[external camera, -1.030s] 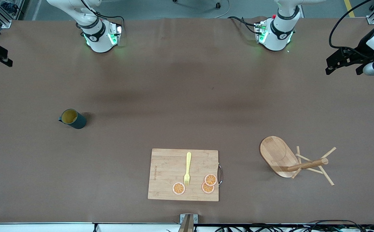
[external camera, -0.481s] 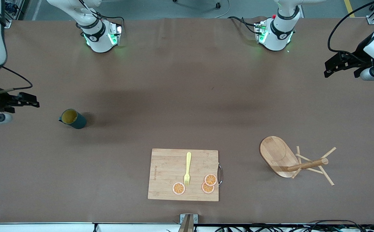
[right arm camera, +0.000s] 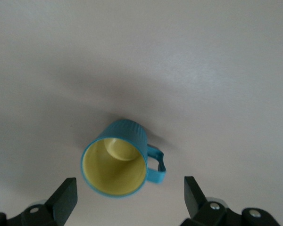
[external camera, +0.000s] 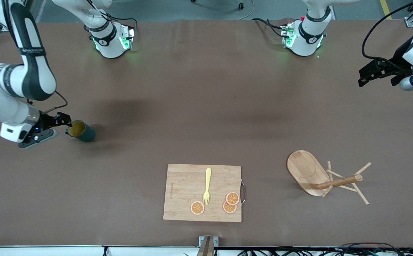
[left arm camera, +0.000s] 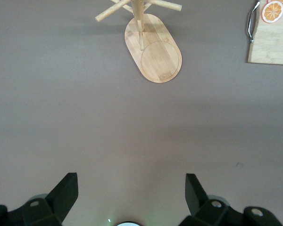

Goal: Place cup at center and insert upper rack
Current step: 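Reach the right gripper down to the teal mug, then grasp the teal mug rim with the right gripper and carry it toward the table center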

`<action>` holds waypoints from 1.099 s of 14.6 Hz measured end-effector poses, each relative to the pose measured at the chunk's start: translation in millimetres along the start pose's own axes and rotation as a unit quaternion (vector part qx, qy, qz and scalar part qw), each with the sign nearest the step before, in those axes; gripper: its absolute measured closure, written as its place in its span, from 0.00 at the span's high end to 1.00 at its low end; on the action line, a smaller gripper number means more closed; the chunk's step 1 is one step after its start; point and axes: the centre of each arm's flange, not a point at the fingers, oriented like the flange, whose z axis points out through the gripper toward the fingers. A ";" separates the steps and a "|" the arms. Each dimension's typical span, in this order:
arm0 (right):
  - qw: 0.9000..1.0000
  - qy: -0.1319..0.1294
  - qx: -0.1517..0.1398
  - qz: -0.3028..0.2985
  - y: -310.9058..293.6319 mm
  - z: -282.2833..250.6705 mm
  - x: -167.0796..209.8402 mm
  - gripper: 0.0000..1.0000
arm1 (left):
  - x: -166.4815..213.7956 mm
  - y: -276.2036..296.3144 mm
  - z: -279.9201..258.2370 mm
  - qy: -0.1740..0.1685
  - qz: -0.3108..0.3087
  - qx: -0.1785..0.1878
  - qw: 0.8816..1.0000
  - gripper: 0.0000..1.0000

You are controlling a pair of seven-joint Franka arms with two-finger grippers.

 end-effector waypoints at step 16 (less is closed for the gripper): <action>0.995 -0.028 0.057 0.074 -47.2 33.0 18.2 0.03 | 2.8 -0.1 4.8 -0.005 -0.002 0.000 1.000 1.00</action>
